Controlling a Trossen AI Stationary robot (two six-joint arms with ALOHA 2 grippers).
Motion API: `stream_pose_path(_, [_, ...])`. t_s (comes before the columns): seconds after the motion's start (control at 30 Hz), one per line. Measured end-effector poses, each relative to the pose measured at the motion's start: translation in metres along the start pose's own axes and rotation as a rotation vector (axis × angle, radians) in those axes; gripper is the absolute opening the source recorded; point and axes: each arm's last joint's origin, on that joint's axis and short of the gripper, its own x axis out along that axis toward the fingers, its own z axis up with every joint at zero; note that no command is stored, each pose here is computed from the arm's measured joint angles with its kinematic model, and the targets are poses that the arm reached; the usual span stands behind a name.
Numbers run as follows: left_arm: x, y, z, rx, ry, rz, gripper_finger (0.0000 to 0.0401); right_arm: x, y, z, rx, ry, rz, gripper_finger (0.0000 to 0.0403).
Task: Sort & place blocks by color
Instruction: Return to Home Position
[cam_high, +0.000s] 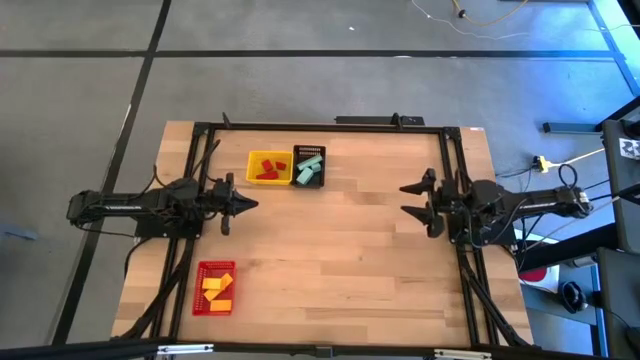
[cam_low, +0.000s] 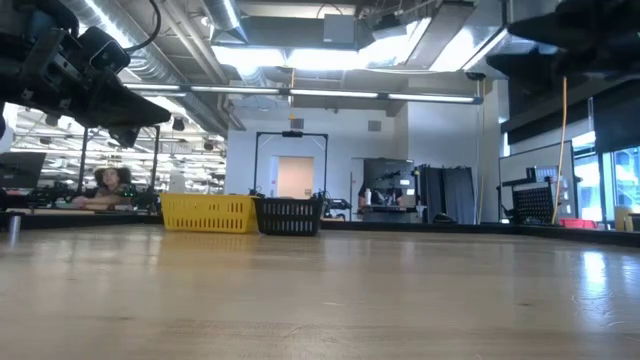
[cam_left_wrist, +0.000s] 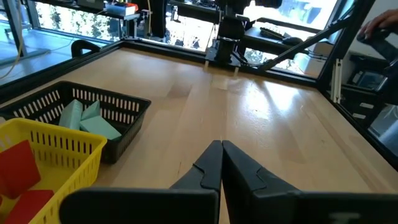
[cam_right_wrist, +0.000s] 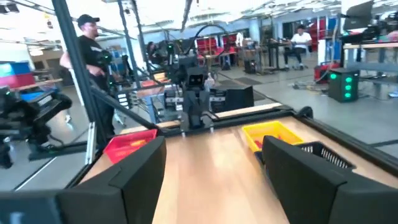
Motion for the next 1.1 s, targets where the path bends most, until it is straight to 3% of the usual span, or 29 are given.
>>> stream_pose_path(0.27, [0.0, 0.0, 0.0, 0.0, 0.001, 0.0, 0.0, -0.018, -0.007, -0.028, -0.023, -0.057, 0.051, 0.0268])
stream_pose_path(0.43, [0.0, 0.0, 0.0, 0.0, 0.002, 0.002, 0.0, -0.018, -0.009, -0.03, -0.105, -0.033, 0.026, 0.0268])
stream_pose_path(0.63, [0.0, 0.0, 0.0, 0.0, 0.002, -0.001, 0.0, -0.018, -0.011, -0.039, -0.117, 0.064, 0.021, 0.0268])
stream_pose_path(0.9, [0.0, 0.0, 0.0, 0.0, 0.001, 0.0, 0.0, -0.018, -0.01, -0.038, -0.12, 0.056, 0.037, 0.0268])
stream_pose_path(1.1, [0.0, 0.0, 0.0, 0.0, 0.001, 0.0, 0.0, -0.018, -0.01, -0.038, -0.214, 0.055, 0.041, 0.0268])
